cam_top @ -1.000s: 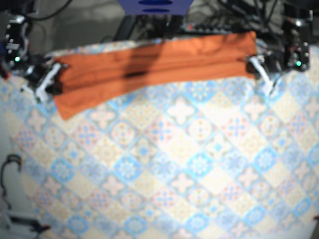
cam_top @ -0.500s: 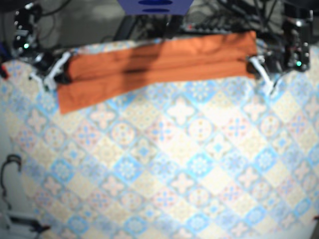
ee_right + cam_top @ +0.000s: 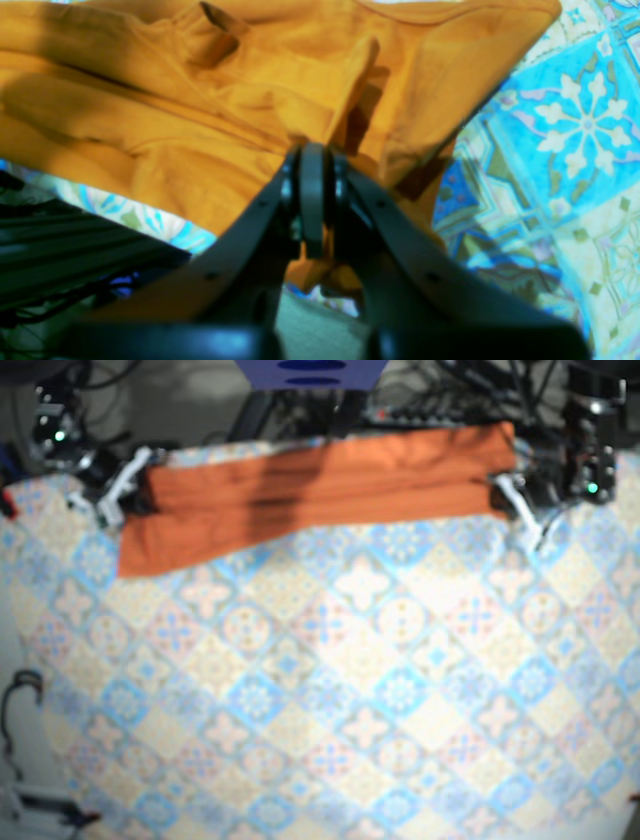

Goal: Fold the T-shirt properly
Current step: 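Hold the strip ends and pull the right gripper's end outward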

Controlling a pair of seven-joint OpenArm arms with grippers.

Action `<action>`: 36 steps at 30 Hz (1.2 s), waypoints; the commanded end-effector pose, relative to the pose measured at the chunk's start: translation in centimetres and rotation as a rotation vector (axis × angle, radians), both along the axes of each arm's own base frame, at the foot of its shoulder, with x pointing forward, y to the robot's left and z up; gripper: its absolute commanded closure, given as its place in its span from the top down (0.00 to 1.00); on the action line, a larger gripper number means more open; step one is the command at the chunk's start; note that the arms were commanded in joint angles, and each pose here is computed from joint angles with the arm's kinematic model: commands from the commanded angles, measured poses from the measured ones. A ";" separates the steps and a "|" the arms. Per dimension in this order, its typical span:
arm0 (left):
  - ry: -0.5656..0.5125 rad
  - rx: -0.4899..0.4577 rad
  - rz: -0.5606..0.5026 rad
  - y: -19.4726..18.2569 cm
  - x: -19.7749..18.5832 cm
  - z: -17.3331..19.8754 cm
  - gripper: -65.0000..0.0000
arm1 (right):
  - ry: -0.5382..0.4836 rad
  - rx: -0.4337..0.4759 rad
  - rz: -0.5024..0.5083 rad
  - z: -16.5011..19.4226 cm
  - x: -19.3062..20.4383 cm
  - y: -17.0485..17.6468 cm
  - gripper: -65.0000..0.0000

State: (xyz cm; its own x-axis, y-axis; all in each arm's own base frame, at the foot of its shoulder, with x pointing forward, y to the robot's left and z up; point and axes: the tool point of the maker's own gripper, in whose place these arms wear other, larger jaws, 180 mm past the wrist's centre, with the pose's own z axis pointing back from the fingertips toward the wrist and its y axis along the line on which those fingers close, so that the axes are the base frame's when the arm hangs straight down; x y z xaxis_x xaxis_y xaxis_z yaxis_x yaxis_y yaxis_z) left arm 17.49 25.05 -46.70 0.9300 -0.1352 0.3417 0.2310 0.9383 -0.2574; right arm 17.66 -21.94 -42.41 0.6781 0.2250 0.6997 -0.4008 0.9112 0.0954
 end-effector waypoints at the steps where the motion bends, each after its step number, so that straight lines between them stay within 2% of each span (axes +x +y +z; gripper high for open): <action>1: -0.005 0.021 -0.019 0.5 0.1 0.3 0.00 | -0.050 0.008 0.010 1.4 0.9 0.0 0.01; 9: -0.008 0.019 -0.020 0.4 0.2 0.3 0.00 | -0.039 0.010 -0.034 1.2 0.7 -0.3 0.02; 36: -0.002 0.019 -0.020 0.4 -0.1 0.2 0.00 | 0.020 0.046 -0.063 -0.6 -1.0 0.4 0.02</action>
